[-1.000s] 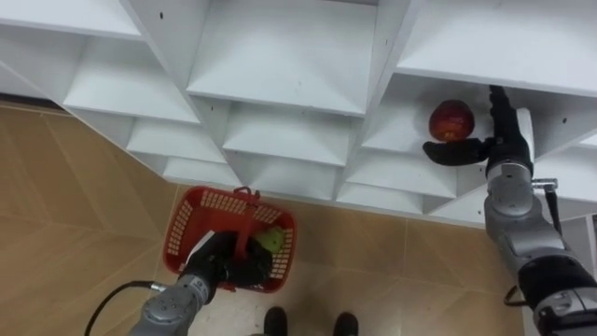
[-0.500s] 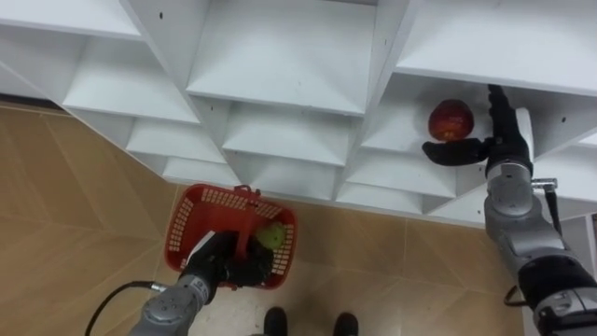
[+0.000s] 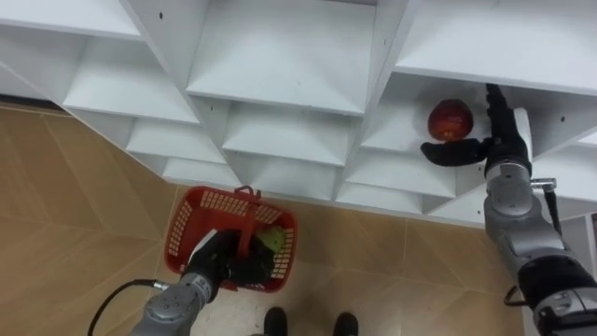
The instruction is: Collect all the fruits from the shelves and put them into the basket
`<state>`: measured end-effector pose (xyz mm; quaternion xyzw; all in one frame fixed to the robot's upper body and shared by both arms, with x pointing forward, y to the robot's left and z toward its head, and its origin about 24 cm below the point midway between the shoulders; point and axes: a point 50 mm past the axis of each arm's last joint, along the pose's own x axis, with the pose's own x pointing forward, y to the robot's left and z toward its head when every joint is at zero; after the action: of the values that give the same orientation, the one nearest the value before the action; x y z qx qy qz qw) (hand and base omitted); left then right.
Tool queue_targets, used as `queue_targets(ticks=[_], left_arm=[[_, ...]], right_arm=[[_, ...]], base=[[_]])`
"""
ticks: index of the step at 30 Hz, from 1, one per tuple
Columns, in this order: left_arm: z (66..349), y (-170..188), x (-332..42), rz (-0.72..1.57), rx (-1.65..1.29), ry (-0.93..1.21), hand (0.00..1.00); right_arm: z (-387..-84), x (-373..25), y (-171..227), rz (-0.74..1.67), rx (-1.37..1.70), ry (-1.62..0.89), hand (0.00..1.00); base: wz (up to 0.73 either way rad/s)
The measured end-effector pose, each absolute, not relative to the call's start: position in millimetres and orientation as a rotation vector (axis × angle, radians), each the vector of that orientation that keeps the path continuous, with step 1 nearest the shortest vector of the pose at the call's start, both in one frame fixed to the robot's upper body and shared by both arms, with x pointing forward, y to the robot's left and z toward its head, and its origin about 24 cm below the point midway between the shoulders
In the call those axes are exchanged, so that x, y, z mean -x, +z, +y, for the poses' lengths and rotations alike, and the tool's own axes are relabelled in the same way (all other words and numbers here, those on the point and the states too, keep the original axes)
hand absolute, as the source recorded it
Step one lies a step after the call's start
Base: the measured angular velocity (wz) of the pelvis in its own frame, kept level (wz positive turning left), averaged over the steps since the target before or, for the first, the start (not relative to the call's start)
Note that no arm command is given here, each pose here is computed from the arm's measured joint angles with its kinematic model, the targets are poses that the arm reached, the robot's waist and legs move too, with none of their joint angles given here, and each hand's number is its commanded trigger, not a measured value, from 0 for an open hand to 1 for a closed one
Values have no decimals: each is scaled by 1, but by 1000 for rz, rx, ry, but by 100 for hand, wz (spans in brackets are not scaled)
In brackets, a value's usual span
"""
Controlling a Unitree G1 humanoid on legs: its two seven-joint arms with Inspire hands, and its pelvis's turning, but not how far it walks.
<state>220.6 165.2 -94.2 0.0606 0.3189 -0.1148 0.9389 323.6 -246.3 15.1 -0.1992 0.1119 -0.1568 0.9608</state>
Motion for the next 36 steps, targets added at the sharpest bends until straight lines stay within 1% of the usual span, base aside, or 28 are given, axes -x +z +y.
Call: queue_targets(ticks=[6, 7, 8, 10, 11, 12, 13, 15, 36], left_arm=[[161, -93, -223, 644, -115, -245, 100], [161, -93, -223, 643, -115, -246, 100], [161, -93, -224, 642, -114, -247, 100], [160, -93, -224, 641, -112, -248, 100], [159, -93, -223, 642, -110, -249, 100], [159, -93, -223, 642, -109, -250, 100], [158, -93, -223, 643, -106, -251, 100], [157, -94, -223, 645, -103, -252, 100], [159, -101, -219, 688, -104, -249, 100]], right_arm=[[-246, -324, 15, 230, 402, -304, 0], [-246, -324, 15, 230, 402, -303, 9], [-246, -324, 15, 231, 401, -300, 31], [-245, -324, 14, 232, 400, -294, 52], [-244, -324, 14, 233, 398, -293, 58], [-244, -324, 14, 233, 397, -293, 78], [-244, -324, 14, 232, 398, -294, 86], [-245, -324, 15, 230, 397, -303, 100], [-240, -324, 13, 234, 415, -297, 100]], base=[[0], [0], [0], [-4], [-4], [-3], [0], [0], [0]])
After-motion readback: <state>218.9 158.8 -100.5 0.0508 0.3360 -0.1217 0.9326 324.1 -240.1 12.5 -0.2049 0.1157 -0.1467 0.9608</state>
